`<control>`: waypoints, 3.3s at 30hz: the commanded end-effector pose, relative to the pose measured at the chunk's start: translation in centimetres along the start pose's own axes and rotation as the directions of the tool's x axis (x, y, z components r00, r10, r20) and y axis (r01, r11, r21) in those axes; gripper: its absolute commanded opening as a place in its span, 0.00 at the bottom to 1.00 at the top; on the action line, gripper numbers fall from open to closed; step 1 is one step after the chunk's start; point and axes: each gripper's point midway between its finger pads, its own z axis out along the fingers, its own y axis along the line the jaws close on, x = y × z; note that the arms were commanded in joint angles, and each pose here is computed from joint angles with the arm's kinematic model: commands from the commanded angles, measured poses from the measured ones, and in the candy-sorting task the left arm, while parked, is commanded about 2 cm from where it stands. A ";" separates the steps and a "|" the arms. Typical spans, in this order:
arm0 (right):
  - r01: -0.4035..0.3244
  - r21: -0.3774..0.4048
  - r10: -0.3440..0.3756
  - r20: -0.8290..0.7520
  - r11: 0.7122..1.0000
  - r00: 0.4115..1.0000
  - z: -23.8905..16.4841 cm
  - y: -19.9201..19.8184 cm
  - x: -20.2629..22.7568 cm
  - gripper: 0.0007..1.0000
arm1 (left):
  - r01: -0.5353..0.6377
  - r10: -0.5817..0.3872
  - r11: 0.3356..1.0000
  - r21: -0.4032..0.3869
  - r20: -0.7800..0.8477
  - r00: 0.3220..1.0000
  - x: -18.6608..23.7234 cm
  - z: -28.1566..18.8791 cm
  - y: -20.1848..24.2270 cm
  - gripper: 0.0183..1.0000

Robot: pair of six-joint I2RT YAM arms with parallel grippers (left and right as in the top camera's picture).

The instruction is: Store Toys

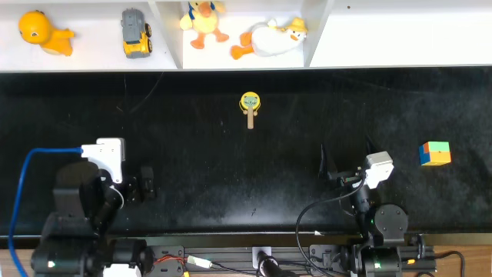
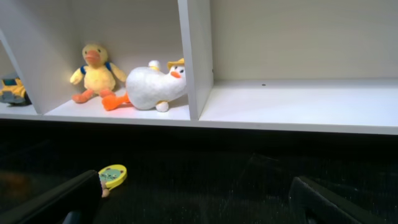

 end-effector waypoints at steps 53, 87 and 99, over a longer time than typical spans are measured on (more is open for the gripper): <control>-0.004 0.002 0.004 0.001 1.000 1.000 0.0 0.0 0.3 1.00 | -0.024 -0.008 0.999 0.042 0.623 0.782 -0.9 5.4 0.1 1.00; -0.377 -0.189 0.365 -0.094 0.907 0.926 -1.3 4.2 -3.4 1.00 | -0.024 -0.008 0.999 0.042 0.623 0.782 -0.9 5.4 0.1 1.00; -0.316 -0.050 0.249 -0.508 0.947 0.825 -1.6 4.7 -6.3 1.00 | -0.024 -0.008 0.999 0.042 0.623 0.782 -0.9 5.4 0.1 1.00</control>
